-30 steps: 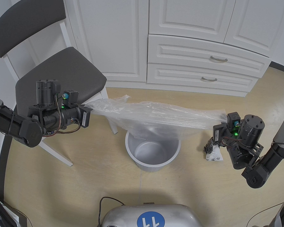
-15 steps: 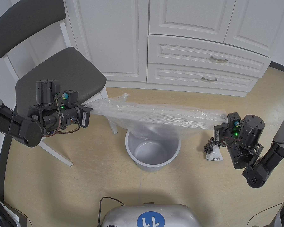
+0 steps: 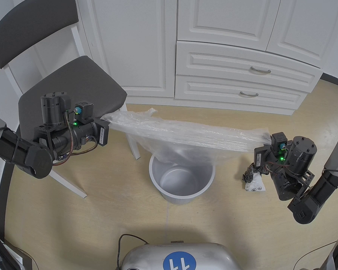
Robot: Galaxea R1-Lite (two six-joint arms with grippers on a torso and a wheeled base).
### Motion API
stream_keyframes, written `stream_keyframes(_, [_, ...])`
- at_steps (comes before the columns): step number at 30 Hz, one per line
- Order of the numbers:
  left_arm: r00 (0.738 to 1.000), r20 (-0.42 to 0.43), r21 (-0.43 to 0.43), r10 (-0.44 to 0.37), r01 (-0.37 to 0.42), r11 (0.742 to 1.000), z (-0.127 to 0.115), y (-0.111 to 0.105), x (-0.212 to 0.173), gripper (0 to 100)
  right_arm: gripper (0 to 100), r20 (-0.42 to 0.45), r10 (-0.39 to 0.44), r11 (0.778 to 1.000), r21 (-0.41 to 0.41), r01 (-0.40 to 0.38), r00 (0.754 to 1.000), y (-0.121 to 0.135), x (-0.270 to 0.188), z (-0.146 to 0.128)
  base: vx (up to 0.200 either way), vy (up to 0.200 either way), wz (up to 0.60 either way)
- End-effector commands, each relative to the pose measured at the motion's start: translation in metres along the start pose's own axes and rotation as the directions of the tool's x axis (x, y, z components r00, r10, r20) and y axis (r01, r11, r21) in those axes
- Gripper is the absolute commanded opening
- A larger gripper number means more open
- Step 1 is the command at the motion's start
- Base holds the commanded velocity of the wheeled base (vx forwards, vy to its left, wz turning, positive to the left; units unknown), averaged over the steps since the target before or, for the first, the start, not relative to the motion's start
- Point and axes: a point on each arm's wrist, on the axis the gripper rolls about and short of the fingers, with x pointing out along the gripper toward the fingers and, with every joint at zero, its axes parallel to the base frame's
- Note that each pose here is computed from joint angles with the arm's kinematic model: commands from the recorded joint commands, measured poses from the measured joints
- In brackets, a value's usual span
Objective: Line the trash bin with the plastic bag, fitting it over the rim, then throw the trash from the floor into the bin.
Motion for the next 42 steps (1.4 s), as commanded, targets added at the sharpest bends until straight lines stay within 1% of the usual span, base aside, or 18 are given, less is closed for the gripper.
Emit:
stream_keyframes(1, [0.998,0.050,0.014,-0.038,0.037,0.999,-0.006,-0.017,0.001,0,0,0.010,0.079,0.997,-0.008,-0.079,0.997,0.007,0.001,-0.007,0.000,0.000,0.00])
stream_keyframes(2, [0.996,0.076,0.021,-0.041,0.040,0.999,-0.006,-0.021,-0.001,0,0,0.013,0.089,0.996,-0.008,-0.089,0.996,0.008,-0.001,-0.006,0.000,0.000,0.00])
stream_keyframes(4, [0.994,0.095,0.026,-0.047,0.044,0.999,-0.006,-0.024,-0.002,0,0,0.016,0.093,0.996,-0.003,-0.093,0.996,0.009,-0.002,-0.005,0.000,0.000,0.00])
stream_keyframes(6, [0.990,0.123,0.034,-0.066,0.062,0.997,-0.006,-0.033,-0.004,0,0,0.023,0.096,0.995,0.003,-0.096,0.995,0.009,-0.002,-0.003,0.000,0.000,0.00])
stream_keyframes(11, [0.984,0.145,0.044,-0.105,0.099,0.994,-0.004,-0.047,-0.010,0,0,0.036,0.119,0.993,0.009,-0.119,0.992,0.011,-0.003,-0.001,0.000,0.000,0.00])
stream_keyframes(19, [0.965,0.218,0.064,-0.144,0.133,0.989,-0.001,-0.065,-0.015,0,0,0.067,0.167,0.985,0.032,-0.169,0.984,0.017,-0.008,0.006,0.000,0.000,0.00])
stream_keyframes(21, [0.952,0.250,0.075,-0.174,0.161,0.984,-0.001,-0.075,-0.018,0,0,0.086,0.203,0.976,0.065,-0.209,0.975,0.022,-0.012,0.010,0.000,0.000,0.00])
stream_keyframes(24, [0.941,0.266,0.085,-0.209,0.193,0.977,-0.003,-0.087,-0.021,0,0,0.111,0.245,0.963,0.091,-0.255,0.963,0.026,-0.018,0.016,0.000,0.000,0.00])
stream_keyframes(25, [0.941,0.266,0.085,-0.209,0.193,0.977,-0.003,-0.087,-0.021,0,0,0.111,0.245,0.963,0.091,-0.255,0.963,0.026,-0.018,0.016,0.000,0.000,0.00])
stream_keyframes(26, [0.931,0.279,0.091,-0.237,0.220,0.971,-0.003,-0.097,-0.023,0,0,0.130,0.273,0.951,0.113,-0.288,0.953,0.029,-0.024,0.021,0.000,0.000,0.00])
stream_keyframes(29, [0.918,0.292,0.099,-0.270,0.252,0.963,-0.005,-0.110,-0.025,0,0,0.153,0.315,0.931,0.143,-0.336,0.937,0.035,-0.034,0.028,0.000,0.000,0.00])
stream_keyframes(32, [0.906,0.303,0.105,-0.295,0.276,0.955,-0.008,-0.120,-0.023,0,0,0.185,0.368,0.900,0.174,-0.399,0.911,0.041,-0.048,0.037,0.000,0.000,0.00])
stream_keyframes(35, [0.898,0.317,0.106,-0.304,0.285,0.953,-0.012,-0.126,-0.018,0,0,0.213,0.413,0.871,0.193,-0.452,0.885,0.045,-0.062,0.045,0.000,0.000,0.00])
stream_keyframes(36, [0.891,0.330,0.110,-0.311,0.291,0.950,-0.017,-0.132,-0.012,0,0,0.239,0.472,0.831,0.201,-0.519,0.848,0.047,-0.080,0.051,0.000,0.000,0.00])
stream_keyframes(37, [0.888,0.335,0.110,-0.316,0.296,0.949,-0.018,-0.135,-0.010,0,0,0.243,0.495,0.815,0.201,-0.543,0.834,0.048,-0.085,0.052,0.000,0.000,0.00])
stream_keyframes(39, [0.886,0.338,0.111,-0.318,0.298,0.948,-0.019,-0.136,-0.009,0,0,0.244,0.509,0.807,0.199,-0.556,0.826,0.048,-0.089,0.052,0.000,0.000,0.00])
stream_keyframes(41, [0.884,0.340,0.112,-0.321,0.301,0.947,-0.019,-0.137,-0.009,0,0,0.244,0.514,0.804,0.198,-0.561,0.822,0.048,-0.090,0.052,0.000,0.000,0.00])
stream_keyframes(42, [0.881,0.345,0.113,-0.324,0.304,0.946,-0.020,-0.140,-0.009,0,0,0.244,0.529,0.795,0.194,-0.575,0.813,0.049,-0.094,0.051,0.000,0.000,0.00])
